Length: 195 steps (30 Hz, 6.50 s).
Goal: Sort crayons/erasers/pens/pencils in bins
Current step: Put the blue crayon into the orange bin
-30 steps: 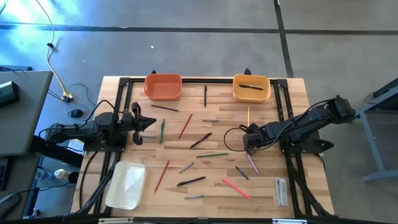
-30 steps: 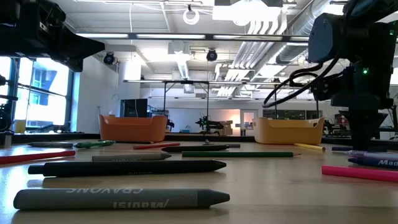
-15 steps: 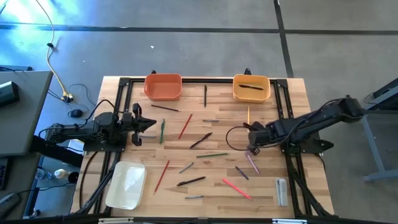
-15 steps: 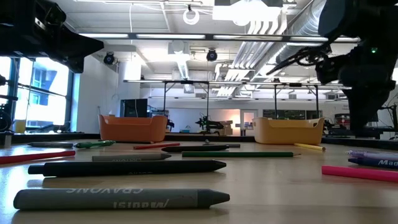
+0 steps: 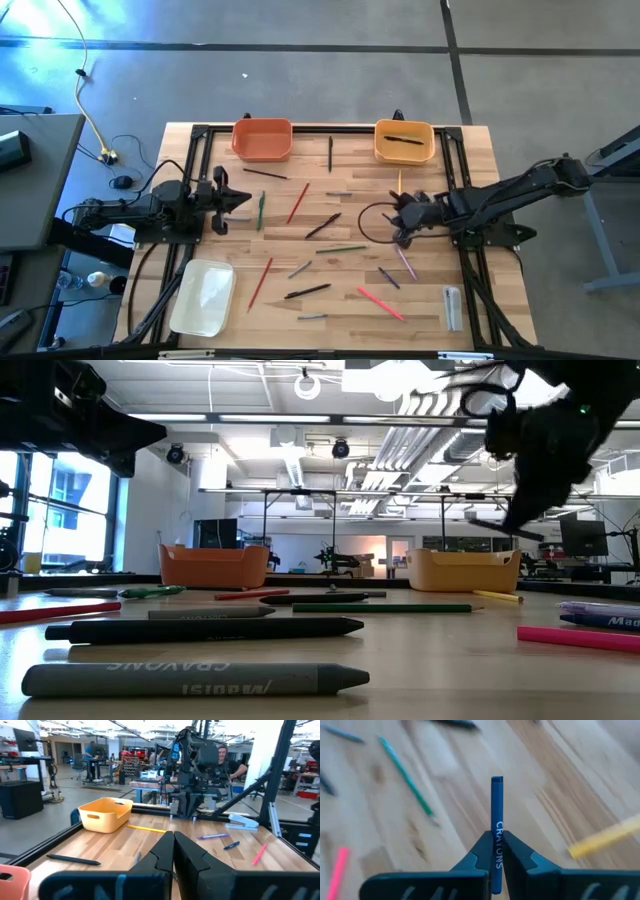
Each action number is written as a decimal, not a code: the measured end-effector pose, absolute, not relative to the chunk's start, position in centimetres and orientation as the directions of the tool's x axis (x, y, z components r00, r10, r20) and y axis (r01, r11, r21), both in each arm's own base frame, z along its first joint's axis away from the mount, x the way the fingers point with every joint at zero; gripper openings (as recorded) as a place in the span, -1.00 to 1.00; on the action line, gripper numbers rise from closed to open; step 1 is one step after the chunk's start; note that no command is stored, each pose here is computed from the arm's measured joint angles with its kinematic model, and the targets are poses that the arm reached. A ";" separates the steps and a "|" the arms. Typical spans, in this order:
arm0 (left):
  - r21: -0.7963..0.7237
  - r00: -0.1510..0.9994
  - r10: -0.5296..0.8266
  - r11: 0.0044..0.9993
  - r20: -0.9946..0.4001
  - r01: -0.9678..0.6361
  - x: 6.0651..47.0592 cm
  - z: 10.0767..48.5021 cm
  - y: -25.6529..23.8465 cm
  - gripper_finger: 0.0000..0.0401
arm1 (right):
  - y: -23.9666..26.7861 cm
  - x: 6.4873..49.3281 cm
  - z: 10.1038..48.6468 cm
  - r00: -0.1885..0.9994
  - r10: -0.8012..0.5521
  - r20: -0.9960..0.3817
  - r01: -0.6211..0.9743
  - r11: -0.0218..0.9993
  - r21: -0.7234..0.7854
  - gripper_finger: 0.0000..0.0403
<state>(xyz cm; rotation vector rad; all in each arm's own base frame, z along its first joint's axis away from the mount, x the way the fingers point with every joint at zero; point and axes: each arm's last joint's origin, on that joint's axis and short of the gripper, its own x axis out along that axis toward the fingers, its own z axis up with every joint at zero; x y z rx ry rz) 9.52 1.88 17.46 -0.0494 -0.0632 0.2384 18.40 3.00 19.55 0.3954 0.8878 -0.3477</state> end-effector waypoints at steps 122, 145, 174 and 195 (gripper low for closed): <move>0.049 0.987 0.091 0.994 0.135 -0.098 24.3 23.5 4.2 -0.22 | -3.0 35.1 21.1 0.982 0.133 0.137 -0.135 0.991 0.011 -0.95; 0.041 0.995 -0.017 0.999 0.096 0.013 26.2 22.8 4.2 -0.46 | -1.5 35.7 21.5 0.980 0.165 0.111 -0.162 0.986 -0.033 -0.95; 0.093 0.980 0.142 0.984 0.140 -0.155 23.5 25.8 6.3 -0.97 | -2.4 35.7 20.5 1.000 -0.002 -0.025 -0.001 0.994 -0.106 -0.16; 0.275 0.367 0.619 0.700 -0.695 -0.659 24.6 25.4 23.5 -0.97 | -3.8 30.7 20.7 0.927 -0.182 -0.328 0.099 0.963 -0.252 -0.90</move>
